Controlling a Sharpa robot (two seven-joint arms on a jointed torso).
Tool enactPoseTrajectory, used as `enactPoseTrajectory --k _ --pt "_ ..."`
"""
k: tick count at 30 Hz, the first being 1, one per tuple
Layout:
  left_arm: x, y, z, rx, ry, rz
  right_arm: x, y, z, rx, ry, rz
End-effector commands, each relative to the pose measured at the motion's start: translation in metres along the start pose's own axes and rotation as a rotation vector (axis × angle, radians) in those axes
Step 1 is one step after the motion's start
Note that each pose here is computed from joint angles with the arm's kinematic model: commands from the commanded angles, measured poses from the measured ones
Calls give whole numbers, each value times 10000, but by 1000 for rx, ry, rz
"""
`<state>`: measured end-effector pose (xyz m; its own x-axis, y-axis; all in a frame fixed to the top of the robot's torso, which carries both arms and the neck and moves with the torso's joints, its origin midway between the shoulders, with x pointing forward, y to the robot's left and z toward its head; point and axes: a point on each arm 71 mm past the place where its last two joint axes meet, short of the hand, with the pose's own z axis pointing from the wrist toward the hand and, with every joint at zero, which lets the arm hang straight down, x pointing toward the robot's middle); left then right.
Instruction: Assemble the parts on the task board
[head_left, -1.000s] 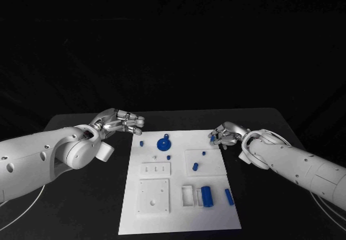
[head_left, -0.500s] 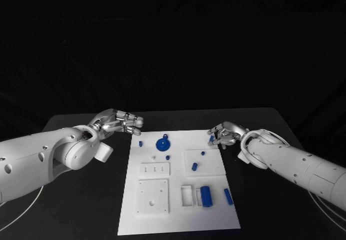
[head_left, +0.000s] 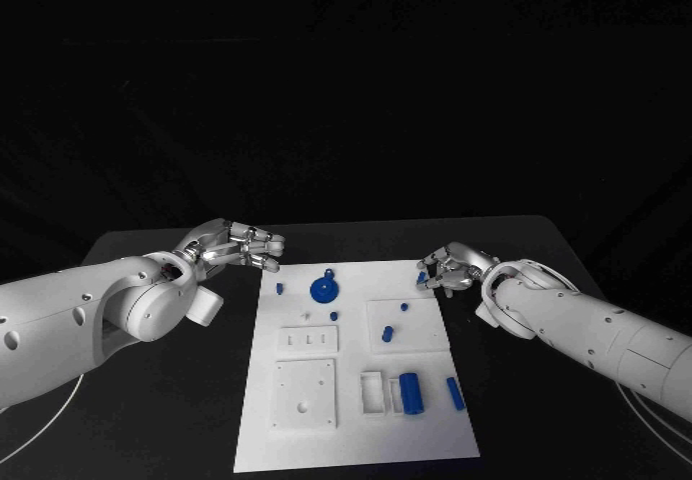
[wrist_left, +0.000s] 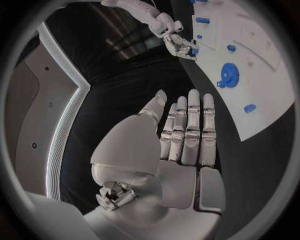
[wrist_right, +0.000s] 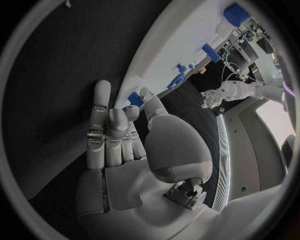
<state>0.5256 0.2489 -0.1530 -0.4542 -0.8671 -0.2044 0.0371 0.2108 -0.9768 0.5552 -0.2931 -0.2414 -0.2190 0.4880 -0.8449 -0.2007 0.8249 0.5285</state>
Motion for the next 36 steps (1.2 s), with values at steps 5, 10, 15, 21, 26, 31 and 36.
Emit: enactPoseTrajectory --k 5,10,15,21,26,31,36 --pt "18 -7 -4 5 20 0 -12 -36 -29 52 -47 -5" --pt "15 -5 -7 4 19 -1 17 -24 -41 63 -41 10" --pt "16 -5 -8 3 20 -1 45 -13 -40 67 -39 17" --pt "13 -3 -9 2 20 -1 63 -8 -39 64 -35 20" --pt "15 -3 -9 1 21 -1 76 2 -36 60 -30 24" --pt "16 -2 -9 0 22 -1 80 -2 -37 60 -26 21" --pt "12 -1 -10 -1 22 -1 78 -19 -43 62 -23 11"
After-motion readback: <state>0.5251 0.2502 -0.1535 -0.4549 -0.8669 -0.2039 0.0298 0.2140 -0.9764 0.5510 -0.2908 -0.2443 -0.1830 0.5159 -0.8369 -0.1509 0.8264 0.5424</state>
